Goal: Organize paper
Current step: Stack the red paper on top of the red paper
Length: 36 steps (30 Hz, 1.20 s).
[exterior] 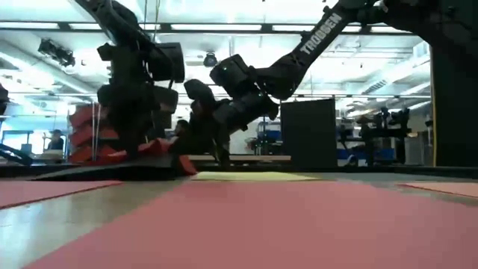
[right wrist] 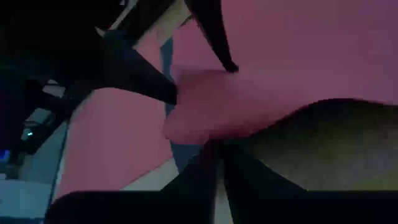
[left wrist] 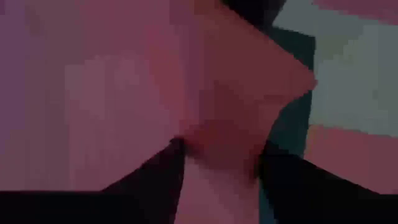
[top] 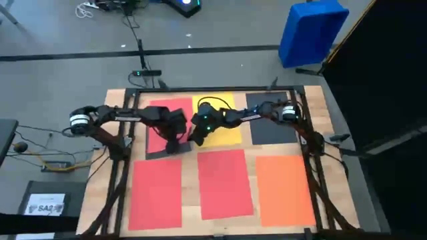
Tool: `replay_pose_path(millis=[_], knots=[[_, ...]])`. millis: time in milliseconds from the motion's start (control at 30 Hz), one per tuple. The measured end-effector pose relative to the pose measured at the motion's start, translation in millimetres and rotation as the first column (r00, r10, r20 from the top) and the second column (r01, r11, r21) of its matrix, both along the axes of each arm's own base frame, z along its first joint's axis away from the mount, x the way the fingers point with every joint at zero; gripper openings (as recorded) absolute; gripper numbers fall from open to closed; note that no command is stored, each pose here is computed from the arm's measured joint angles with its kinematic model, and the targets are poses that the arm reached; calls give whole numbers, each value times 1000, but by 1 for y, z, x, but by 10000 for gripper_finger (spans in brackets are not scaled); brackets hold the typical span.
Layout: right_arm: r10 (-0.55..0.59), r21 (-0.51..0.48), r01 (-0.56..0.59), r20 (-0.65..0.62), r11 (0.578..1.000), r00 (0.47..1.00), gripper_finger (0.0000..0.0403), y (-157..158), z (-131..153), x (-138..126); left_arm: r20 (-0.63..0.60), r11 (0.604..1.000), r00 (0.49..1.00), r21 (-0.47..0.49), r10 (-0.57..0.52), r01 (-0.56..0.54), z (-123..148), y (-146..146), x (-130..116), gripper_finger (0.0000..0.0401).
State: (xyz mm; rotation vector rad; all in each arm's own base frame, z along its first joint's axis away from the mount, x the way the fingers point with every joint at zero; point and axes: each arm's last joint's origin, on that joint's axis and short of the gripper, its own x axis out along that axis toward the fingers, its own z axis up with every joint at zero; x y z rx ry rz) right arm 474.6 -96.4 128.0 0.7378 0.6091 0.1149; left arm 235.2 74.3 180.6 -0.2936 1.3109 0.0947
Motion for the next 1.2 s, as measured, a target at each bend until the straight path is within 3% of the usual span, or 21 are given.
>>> replay_pose_path(millis=[467, 800, 967, 1200], knots=[[-13, 8, 13, -10, 1000, 1000, 0, -2, -1, -1, 5, 1000, 1000, 14, -23, 23, 11, 2, 4, 178], [-22, 12, 22, -11, 1000, 1000, 0, -2, 0, -1, 90, 998, 996, 61, 4, -10, 14, -4, 16, 178], [-27, 17, 27, -13, 999, 1000, 0, -2, 0, -1, 66, 985, 998, 170, -4, -8, 14, -23, 21, 178], [-16, 17, 16, -8, 1000, 1000, 0, -2, 0, -1, 108, 922, 994, 384, 20, -61, 22, -50, 25, 178]])
